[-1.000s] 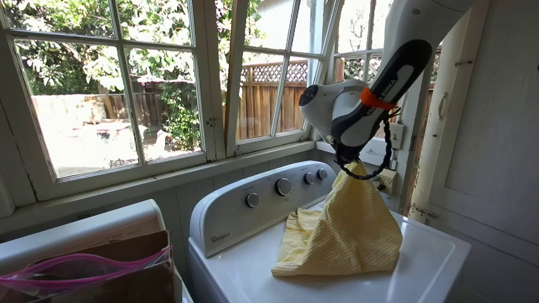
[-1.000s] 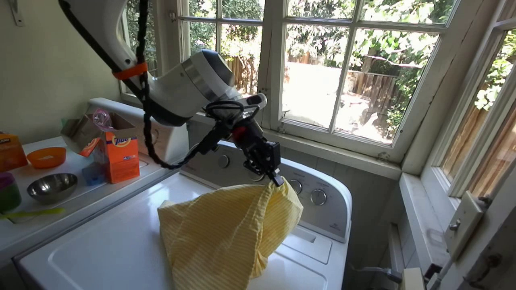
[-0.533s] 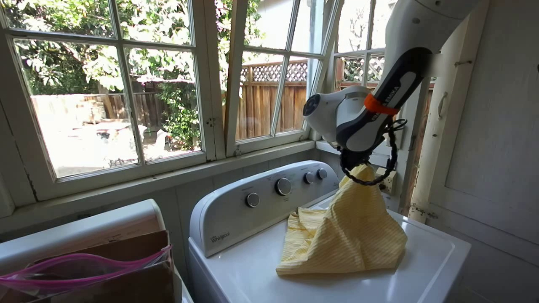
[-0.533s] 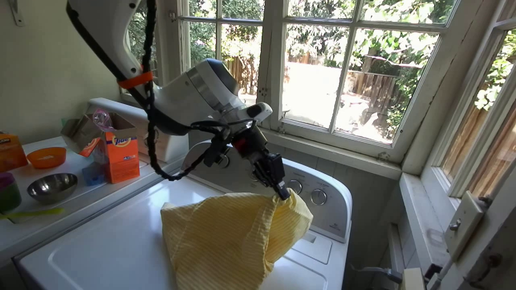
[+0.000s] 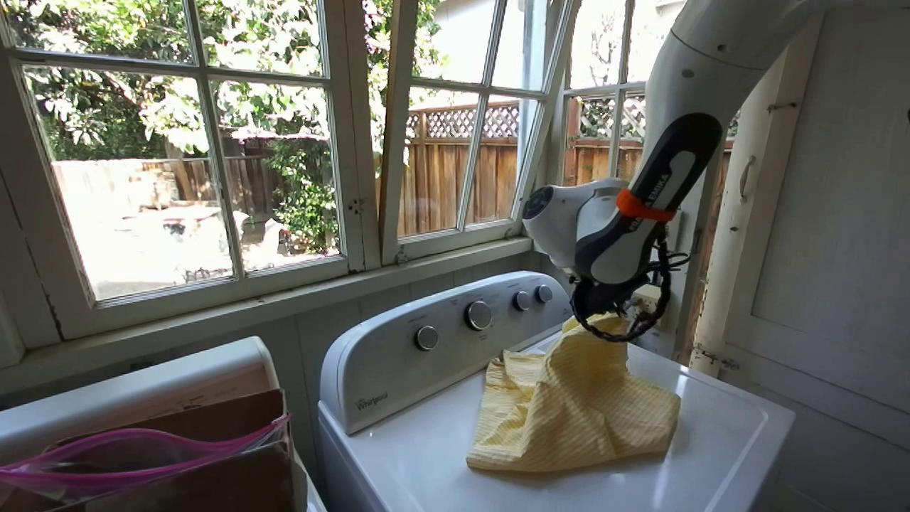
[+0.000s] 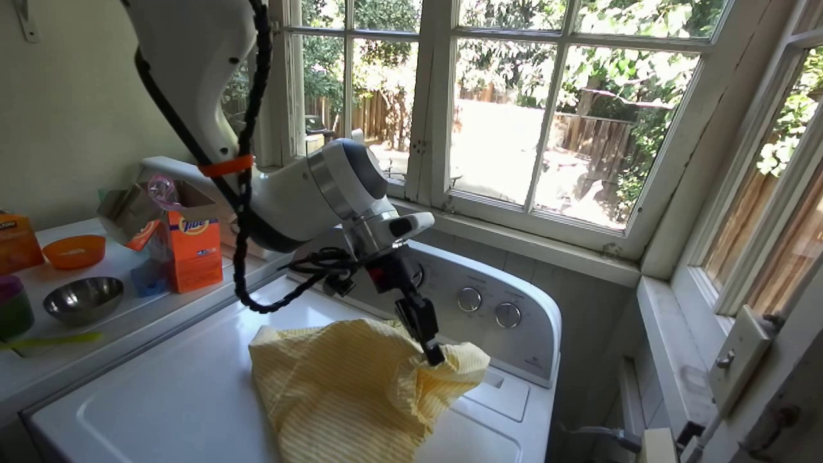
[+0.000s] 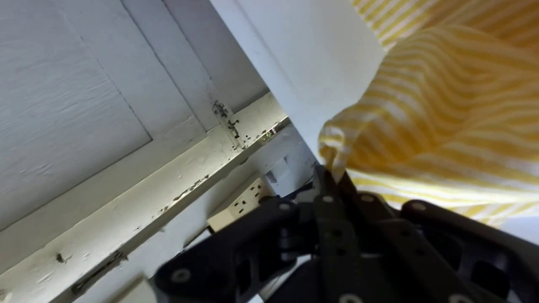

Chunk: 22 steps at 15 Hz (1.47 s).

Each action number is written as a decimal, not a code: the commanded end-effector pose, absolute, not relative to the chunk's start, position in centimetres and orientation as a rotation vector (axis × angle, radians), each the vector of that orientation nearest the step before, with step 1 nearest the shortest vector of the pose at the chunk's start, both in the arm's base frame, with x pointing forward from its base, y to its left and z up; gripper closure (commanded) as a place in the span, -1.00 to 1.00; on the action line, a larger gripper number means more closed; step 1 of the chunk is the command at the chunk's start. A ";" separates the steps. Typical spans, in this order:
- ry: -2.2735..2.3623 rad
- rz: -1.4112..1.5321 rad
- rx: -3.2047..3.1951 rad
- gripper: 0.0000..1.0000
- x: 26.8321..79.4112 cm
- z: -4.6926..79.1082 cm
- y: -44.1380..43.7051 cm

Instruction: Unfold the yellow towel.

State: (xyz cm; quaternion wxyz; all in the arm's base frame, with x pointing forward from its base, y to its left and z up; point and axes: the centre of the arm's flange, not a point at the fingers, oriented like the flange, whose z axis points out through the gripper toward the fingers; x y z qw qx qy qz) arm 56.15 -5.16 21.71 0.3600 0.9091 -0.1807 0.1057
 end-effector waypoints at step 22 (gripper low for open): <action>0.500 0.710 3.278 -1.00 50.4 23.7 15.4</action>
